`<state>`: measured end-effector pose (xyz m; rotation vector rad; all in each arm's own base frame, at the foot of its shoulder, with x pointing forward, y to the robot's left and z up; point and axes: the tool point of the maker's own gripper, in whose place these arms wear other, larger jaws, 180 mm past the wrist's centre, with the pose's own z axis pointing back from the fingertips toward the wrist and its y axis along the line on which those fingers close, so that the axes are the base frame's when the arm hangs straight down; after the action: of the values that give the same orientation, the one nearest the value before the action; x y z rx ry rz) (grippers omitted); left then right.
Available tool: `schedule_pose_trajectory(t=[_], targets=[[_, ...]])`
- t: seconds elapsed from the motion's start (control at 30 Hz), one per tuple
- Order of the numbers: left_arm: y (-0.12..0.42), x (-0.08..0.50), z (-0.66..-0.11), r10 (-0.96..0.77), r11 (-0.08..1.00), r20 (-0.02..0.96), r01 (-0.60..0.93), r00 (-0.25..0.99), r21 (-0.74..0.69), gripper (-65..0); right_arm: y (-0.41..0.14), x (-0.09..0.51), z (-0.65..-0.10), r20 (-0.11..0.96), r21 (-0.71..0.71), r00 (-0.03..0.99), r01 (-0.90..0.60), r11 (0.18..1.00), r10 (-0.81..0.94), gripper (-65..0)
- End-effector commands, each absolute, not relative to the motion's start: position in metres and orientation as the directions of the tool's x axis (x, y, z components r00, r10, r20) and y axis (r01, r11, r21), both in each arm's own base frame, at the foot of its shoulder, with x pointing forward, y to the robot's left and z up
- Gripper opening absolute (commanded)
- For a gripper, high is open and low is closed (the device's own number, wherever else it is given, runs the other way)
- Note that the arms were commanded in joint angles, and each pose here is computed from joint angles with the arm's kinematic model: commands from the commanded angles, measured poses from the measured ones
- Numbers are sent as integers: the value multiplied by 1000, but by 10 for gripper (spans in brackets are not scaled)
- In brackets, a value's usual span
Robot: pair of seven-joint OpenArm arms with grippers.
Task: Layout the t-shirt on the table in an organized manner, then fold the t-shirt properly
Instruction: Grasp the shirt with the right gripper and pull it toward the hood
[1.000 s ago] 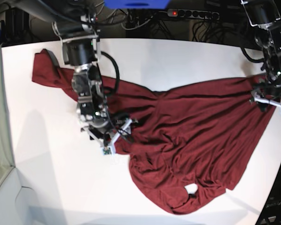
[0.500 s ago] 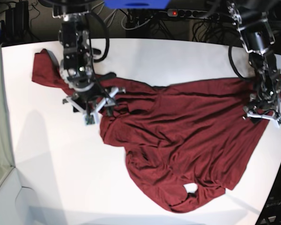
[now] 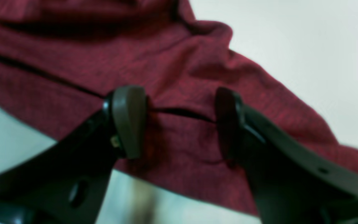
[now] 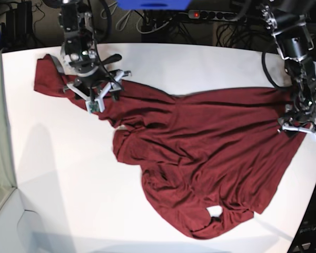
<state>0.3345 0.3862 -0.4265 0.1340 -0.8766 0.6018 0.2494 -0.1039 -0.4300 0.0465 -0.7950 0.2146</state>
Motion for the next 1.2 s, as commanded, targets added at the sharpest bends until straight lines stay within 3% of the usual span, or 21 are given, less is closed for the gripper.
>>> schedule_pose_trajectory(t=[0.0, 0.4, 0.57, 0.8, 0.97, 1.17], targets=[[390, 327, -429, 450, 819, 730, -563, 514, -109, -261, -110, 235, -430, 695, -53, 693, -216, 975, 191, -333], [385, 336, -395, 385, 848, 793, -519, 472, -102, -261, -41, 160, -391, 713, -7, 610, -488, 873, 347, -334], [385, 342, -381, 367, 854, 816, -509, 447, -105, -261, -35, 167, -373, 749, -25, 557, -518, 855, 359, -334], [378, 354, -336, 292, 881, 882, -462, 369, -98, -261, -47, 237, -333, 841, -125, 418, -468, 875, 344, -334], [382, 345, -365, 327, 869, 845, -486, 424, -92, -261, -24, 309, -295, 911, -140, 295, -438, 888, 289, -334], [384, 327, -397, 362, 856, 797, -511, 484, -78, -261, -2, 386, -285, 927, -129, 271, -417, 900, 258, -331]])
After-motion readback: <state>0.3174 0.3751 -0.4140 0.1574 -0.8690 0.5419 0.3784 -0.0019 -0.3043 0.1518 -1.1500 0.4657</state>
